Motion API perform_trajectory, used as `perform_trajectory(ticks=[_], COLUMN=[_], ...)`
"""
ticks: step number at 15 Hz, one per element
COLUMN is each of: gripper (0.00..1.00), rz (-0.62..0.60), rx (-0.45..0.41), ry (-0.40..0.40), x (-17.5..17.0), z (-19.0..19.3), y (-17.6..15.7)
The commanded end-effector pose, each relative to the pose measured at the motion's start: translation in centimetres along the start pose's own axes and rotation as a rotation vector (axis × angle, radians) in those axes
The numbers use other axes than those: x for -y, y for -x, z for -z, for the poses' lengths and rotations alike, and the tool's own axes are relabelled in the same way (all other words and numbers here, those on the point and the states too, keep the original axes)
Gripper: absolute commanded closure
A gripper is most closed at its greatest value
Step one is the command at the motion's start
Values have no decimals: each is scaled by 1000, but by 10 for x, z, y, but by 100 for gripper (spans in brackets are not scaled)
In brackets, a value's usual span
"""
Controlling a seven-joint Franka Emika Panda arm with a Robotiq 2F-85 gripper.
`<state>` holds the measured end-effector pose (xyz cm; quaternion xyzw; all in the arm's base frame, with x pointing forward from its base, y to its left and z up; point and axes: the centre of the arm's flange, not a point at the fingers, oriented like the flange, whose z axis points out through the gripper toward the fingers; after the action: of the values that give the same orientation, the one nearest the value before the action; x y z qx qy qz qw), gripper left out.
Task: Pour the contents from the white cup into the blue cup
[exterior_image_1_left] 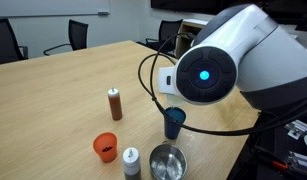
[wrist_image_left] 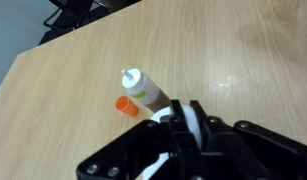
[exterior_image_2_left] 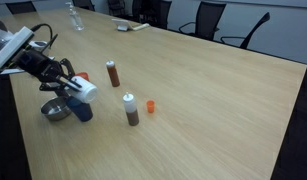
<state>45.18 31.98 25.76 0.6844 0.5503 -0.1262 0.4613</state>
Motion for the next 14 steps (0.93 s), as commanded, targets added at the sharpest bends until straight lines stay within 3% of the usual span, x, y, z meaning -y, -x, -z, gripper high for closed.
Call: perform_trajectory(ticks=[1, 14], gripper=[97, 97], rz=[28, 82], rx=[59, 170], ry=[61, 185], x=[-5, 5], z=[5, 11], y=[-4, -18])
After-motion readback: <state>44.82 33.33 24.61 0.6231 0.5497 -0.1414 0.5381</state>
